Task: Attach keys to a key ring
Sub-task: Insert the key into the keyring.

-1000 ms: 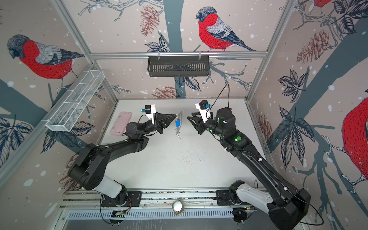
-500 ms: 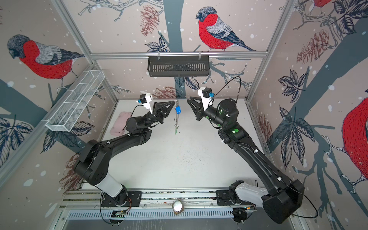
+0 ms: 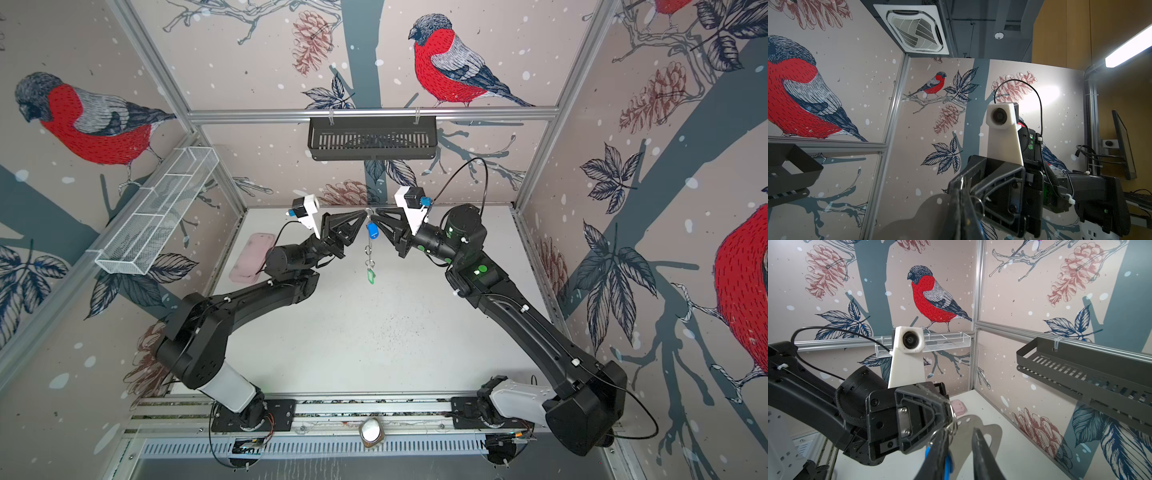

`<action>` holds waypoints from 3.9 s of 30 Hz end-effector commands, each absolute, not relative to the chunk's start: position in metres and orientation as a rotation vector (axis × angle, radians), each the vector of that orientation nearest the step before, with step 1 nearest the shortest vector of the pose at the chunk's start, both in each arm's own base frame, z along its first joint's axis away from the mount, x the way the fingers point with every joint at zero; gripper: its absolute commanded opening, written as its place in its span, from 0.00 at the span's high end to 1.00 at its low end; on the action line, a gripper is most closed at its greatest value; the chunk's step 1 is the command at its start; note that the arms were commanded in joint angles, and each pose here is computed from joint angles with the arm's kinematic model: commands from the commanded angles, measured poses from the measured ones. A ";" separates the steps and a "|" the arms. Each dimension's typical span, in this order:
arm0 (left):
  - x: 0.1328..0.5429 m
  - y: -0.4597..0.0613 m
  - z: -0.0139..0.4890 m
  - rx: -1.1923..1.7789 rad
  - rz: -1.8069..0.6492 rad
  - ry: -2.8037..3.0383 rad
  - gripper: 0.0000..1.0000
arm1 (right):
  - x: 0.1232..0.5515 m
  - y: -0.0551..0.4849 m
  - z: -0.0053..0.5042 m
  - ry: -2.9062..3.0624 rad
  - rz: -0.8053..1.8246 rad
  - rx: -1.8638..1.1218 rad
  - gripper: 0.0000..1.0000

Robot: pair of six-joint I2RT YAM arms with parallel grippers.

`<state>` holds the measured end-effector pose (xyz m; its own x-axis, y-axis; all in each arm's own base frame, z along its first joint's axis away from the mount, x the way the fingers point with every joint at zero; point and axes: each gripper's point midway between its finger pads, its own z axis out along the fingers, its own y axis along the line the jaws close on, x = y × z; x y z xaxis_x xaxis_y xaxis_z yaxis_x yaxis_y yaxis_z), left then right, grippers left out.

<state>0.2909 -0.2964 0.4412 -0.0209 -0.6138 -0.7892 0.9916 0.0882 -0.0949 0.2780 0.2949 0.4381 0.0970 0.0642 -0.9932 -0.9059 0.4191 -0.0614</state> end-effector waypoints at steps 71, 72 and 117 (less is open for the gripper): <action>0.259 -0.284 0.459 0.649 -1.399 0.606 1.00 | 0.275 0.299 0.446 1.256 0.914 -0.886 0.92; 0.258 -0.284 0.459 0.651 -1.400 0.604 1.00 | 0.275 0.300 0.446 1.256 0.918 -0.889 0.91; 0.290 -0.261 0.438 0.546 -1.306 0.763 0.81 | 0.298 0.301 0.438 1.363 0.954 -0.774 1.00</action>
<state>0.3057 -0.2729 0.4213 -0.0397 -0.6186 -0.7847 0.9739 0.1517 -0.1689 0.2910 0.3045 0.4295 -0.0366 0.0814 -0.9960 -0.9133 0.4017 0.0664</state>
